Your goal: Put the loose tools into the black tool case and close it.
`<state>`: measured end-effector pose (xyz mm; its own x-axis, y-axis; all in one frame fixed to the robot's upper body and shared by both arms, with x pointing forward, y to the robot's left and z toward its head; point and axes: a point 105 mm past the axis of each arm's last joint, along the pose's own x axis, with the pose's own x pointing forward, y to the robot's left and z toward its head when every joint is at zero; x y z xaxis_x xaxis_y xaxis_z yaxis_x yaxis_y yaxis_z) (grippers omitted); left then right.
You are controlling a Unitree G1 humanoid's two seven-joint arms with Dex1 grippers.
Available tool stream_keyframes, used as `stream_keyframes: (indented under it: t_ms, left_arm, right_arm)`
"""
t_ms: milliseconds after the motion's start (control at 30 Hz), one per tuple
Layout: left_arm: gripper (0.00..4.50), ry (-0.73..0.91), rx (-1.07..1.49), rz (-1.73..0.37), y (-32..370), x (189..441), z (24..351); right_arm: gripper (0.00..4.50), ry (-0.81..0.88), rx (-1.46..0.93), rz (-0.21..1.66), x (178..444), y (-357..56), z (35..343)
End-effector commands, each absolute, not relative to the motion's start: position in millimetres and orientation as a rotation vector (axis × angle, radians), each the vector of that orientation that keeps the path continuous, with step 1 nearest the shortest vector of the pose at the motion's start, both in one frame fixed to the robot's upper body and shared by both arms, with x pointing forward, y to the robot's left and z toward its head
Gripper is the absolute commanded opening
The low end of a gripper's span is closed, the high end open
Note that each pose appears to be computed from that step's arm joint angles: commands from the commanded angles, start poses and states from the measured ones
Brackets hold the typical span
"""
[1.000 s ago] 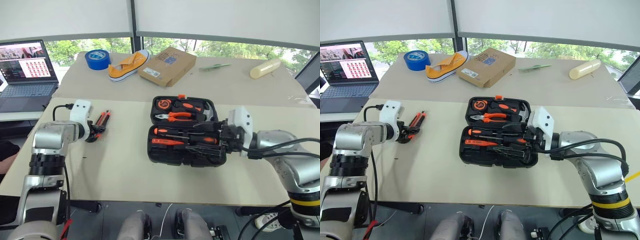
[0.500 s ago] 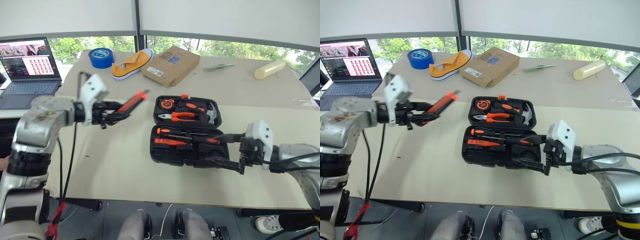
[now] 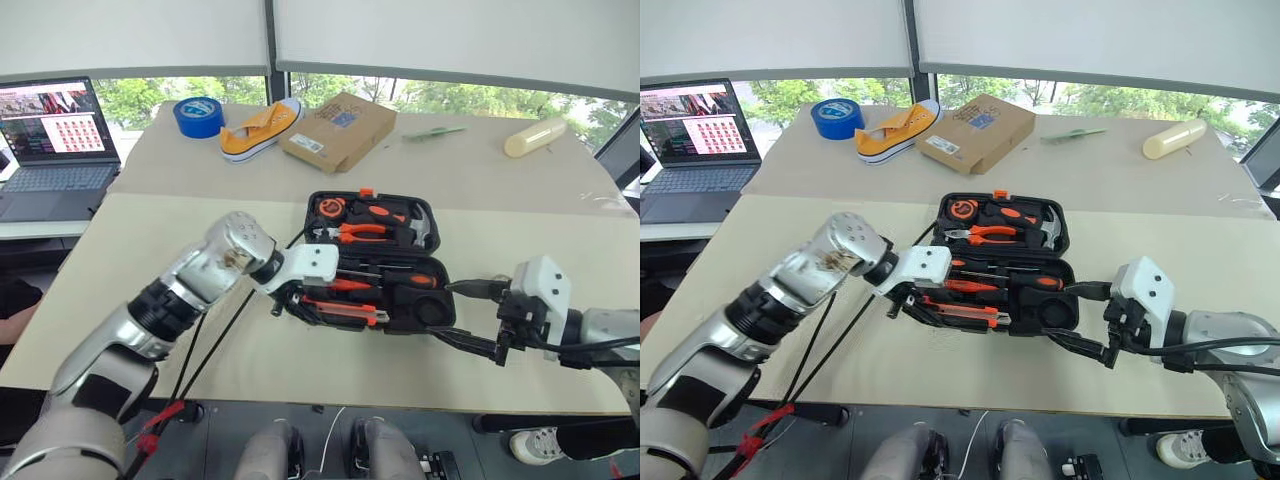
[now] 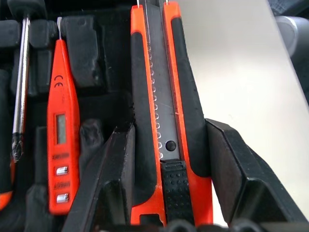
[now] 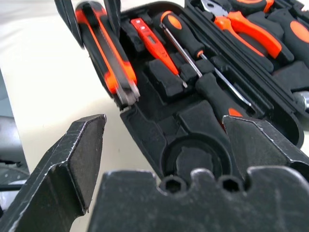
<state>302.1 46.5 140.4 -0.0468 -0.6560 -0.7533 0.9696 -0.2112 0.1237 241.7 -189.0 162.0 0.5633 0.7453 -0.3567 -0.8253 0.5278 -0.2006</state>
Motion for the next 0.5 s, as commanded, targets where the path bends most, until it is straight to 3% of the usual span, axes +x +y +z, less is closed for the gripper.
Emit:
stream_keyframes:
  t_ms: [33, 500]
  left_arm:
    - [1.7, 0.516, 0.871, -1.571, 38, 309, 144]
    - [1.7, 0.539, 0.779, -1.57, 15, 312, 138]
  right_arm:
    - [4.5, 0.182, -0.38, 0.932, 242, -187, 173]
    - [4.5, 0.16, -0.369, 0.927, 245, -180, 173]
